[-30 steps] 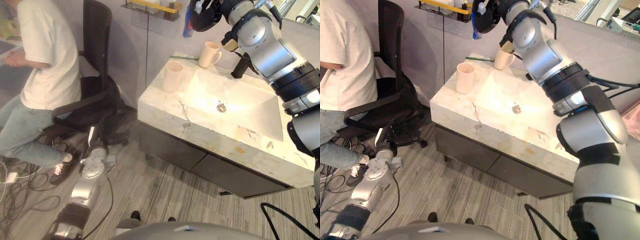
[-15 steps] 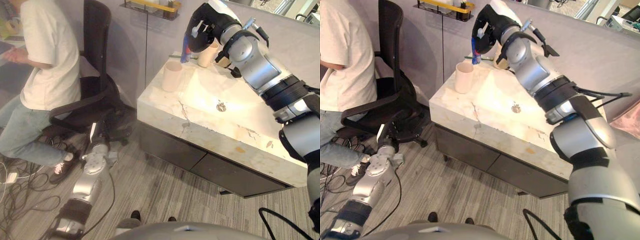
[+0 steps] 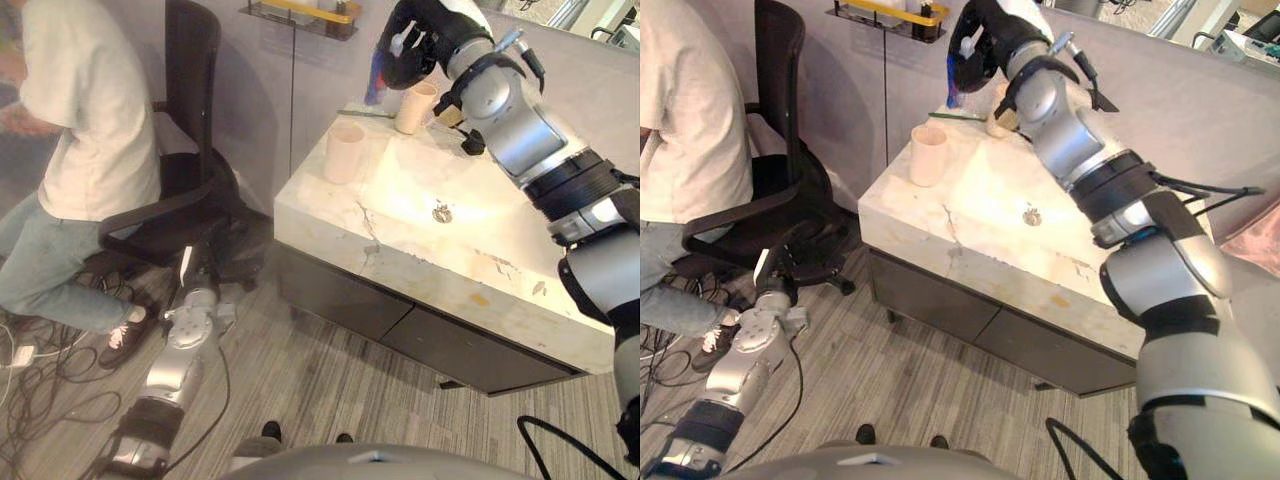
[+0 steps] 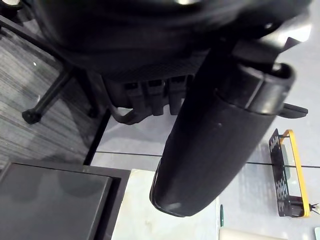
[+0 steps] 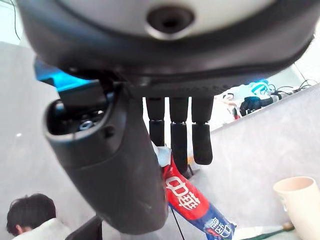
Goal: Organize the bathroom.
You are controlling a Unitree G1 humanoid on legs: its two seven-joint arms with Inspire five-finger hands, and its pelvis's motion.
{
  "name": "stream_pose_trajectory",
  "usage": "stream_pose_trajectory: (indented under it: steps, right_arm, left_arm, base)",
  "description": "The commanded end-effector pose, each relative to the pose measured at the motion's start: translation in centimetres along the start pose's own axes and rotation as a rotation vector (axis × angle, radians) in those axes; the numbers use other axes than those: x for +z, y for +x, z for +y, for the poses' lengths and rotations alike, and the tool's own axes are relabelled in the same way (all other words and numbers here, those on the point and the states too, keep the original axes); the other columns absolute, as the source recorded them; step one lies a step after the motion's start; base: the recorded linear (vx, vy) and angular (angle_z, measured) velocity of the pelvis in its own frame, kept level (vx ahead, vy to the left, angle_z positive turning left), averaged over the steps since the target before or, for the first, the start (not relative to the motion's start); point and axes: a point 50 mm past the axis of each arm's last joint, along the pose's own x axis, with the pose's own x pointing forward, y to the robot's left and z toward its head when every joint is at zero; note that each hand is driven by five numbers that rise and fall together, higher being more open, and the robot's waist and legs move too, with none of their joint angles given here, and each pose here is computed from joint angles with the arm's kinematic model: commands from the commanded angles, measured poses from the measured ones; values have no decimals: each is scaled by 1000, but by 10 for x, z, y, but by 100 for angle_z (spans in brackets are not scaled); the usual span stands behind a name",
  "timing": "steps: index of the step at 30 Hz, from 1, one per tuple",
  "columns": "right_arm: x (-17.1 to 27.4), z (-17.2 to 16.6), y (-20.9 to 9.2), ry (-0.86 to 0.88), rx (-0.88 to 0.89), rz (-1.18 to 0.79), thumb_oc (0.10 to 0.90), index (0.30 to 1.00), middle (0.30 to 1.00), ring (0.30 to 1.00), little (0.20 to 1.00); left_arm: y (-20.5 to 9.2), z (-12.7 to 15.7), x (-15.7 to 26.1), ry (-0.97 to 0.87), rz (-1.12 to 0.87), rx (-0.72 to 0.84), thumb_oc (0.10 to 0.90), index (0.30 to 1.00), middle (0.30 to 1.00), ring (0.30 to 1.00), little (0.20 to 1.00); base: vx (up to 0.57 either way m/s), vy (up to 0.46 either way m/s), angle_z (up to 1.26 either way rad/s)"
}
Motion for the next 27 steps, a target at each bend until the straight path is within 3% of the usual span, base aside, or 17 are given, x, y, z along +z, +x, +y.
stream_pose_trajectory:
  steps: [1, 27]
  right_arm:
    - [33, -61, 0, 11, -275, -130, 400, 300, 300, 300, 300]
    - [56, -46, -6, 101, -264, -257, 400, 300, 300, 300, 300]
  left_arm:
    - [8, -15, 39, 26, -213, -77, 800, 900, 900, 900, 900]
    - [15, -29, 51, 46, -257, -108, 800, 900, 900, 900, 900]
  base:
    - [0, 0, 0]
    - [-42, -11, 0]
